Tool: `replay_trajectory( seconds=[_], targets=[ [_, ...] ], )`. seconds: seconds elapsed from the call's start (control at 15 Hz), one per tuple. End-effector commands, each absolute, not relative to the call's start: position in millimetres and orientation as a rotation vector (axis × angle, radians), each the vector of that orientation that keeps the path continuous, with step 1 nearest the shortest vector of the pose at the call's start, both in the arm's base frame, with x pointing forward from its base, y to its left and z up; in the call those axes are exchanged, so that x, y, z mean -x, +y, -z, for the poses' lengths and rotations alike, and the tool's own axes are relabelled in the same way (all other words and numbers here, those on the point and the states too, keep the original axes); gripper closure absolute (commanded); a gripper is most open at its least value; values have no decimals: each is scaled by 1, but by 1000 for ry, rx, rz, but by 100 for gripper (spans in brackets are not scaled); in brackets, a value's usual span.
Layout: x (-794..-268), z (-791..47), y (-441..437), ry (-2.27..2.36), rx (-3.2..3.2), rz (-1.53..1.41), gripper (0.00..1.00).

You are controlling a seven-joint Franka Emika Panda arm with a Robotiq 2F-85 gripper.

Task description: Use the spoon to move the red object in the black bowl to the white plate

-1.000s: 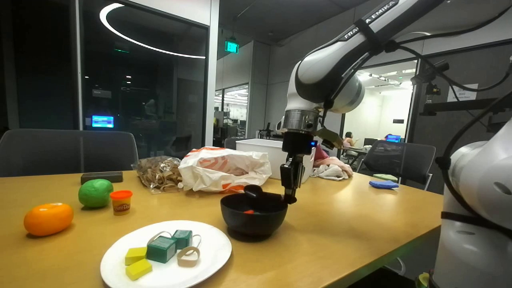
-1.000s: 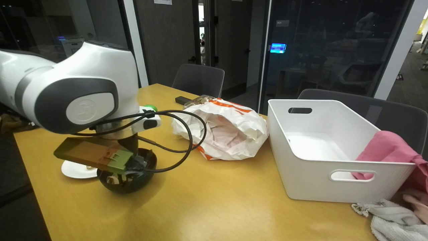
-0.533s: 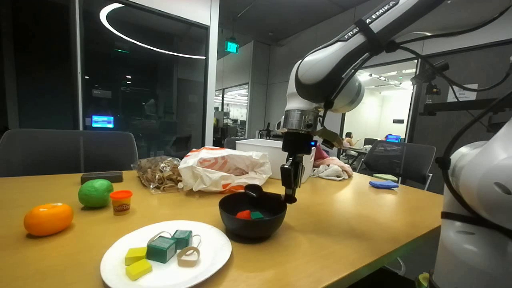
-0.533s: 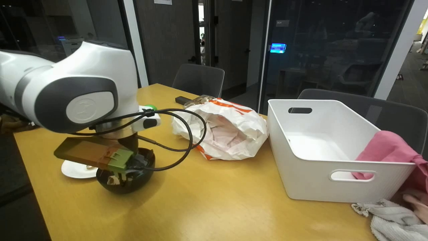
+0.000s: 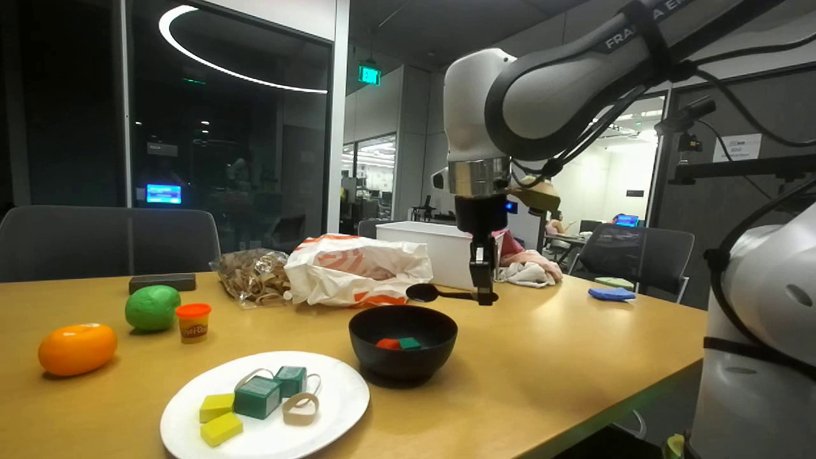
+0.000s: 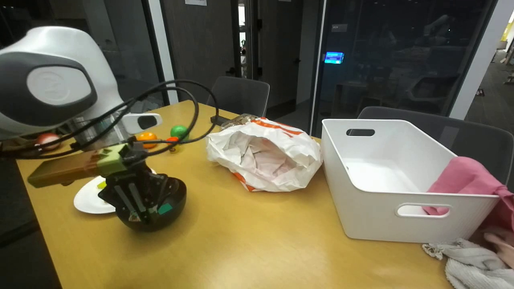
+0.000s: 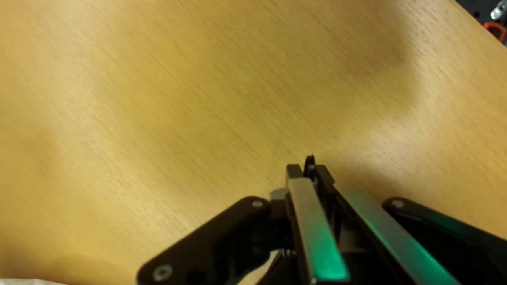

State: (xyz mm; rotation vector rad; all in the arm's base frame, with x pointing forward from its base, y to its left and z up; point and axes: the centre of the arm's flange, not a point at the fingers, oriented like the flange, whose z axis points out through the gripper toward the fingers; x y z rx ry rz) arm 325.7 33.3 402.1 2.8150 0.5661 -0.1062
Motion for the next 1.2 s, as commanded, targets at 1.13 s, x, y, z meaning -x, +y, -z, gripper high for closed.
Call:
replay_trajectory(
  seconds=[1.13],
  targets=[
    [-365,-416,176,513,-2211,610,90]
  ],
)
